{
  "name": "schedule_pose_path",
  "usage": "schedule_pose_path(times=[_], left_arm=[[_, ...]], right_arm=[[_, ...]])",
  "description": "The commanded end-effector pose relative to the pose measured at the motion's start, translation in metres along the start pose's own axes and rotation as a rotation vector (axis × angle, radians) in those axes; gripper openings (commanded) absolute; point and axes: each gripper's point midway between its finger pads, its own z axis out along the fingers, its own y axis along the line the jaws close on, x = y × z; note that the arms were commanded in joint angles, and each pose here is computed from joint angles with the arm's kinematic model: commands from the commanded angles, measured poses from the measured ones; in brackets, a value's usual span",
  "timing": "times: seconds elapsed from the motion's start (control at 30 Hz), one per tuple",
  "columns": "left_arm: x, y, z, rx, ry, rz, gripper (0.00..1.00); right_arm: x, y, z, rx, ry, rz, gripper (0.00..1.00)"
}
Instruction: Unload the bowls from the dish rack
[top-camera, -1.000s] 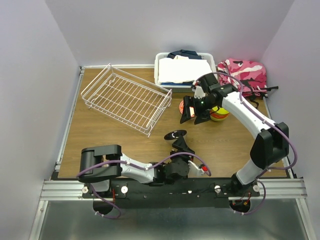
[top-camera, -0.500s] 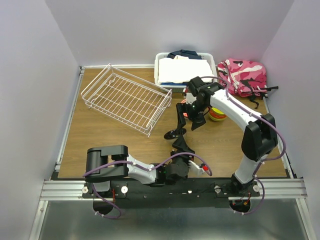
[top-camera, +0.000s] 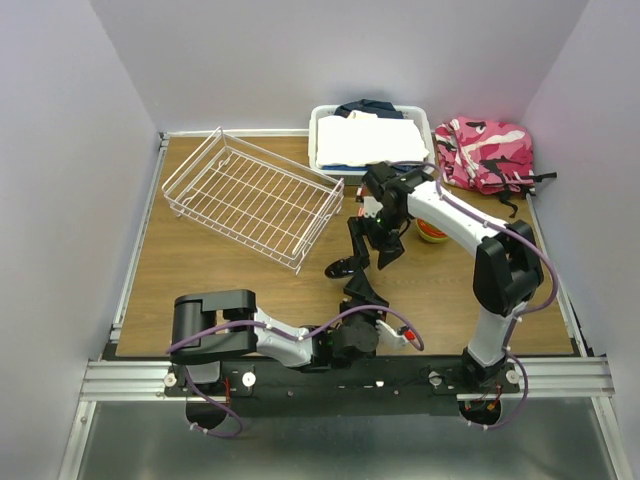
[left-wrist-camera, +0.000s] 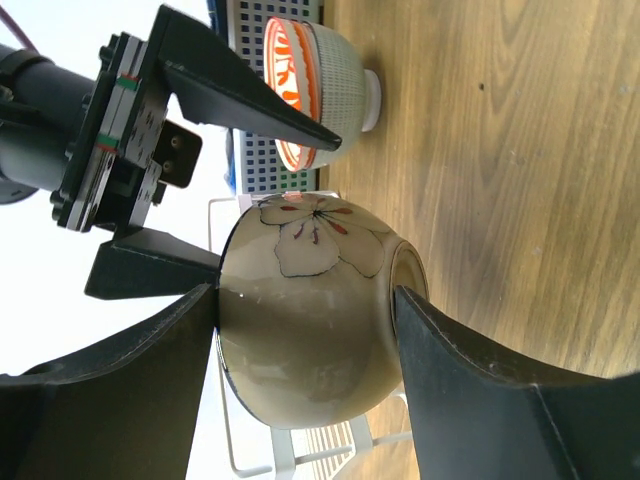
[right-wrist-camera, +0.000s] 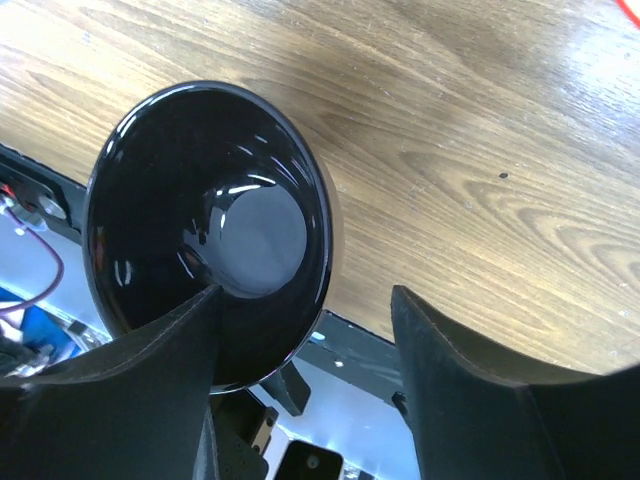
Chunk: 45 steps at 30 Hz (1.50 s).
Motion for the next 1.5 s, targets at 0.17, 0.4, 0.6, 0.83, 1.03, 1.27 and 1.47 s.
schedule_pose_path(times=[0.17,0.4,0.6,0.83,1.03,1.27,1.47], left_arm=[[-0.002,0.011,0.001,-0.024,0.02,0.004,0.3],[-0.005,0.009,0.001,-0.007,-0.006,-0.012,0.3],[-0.005,0.01,0.001,-0.012,-0.011,-0.018,0.3],[-0.005,0.01,0.001,-0.018,-0.012,-0.032,0.32],[-0.004,0.011,0.0,-0.027,-0.009,-0.072,0.65],[-0.005,0.014,-0.001,-0.047,-0.005,-0.151,0.86],[-0.013,0.019,-0.004,-0.066,-0.027,-0.245,0.98]], right_arm=[[0.011,0.004,0.022,-0.019,0.081,-0.007,0.55],[0.003,0.007,0.033,-0.006,0.083,0.005,0.38],[-0.001,0.009,0.036,-0.005,0.083,0.001,0.18],[-0.014,0.013,0.025,0.005,0.012,-0.012,0.01],[-0.033,0.019,0.014,0.001,-0.102,-0.027,0.01],[-0.049,0.008,0.001,0.075,-0.24,-0.024,0.01],[-0.058,-0.009,-0.01,0.131,-0.35,-0.011,0.01]])
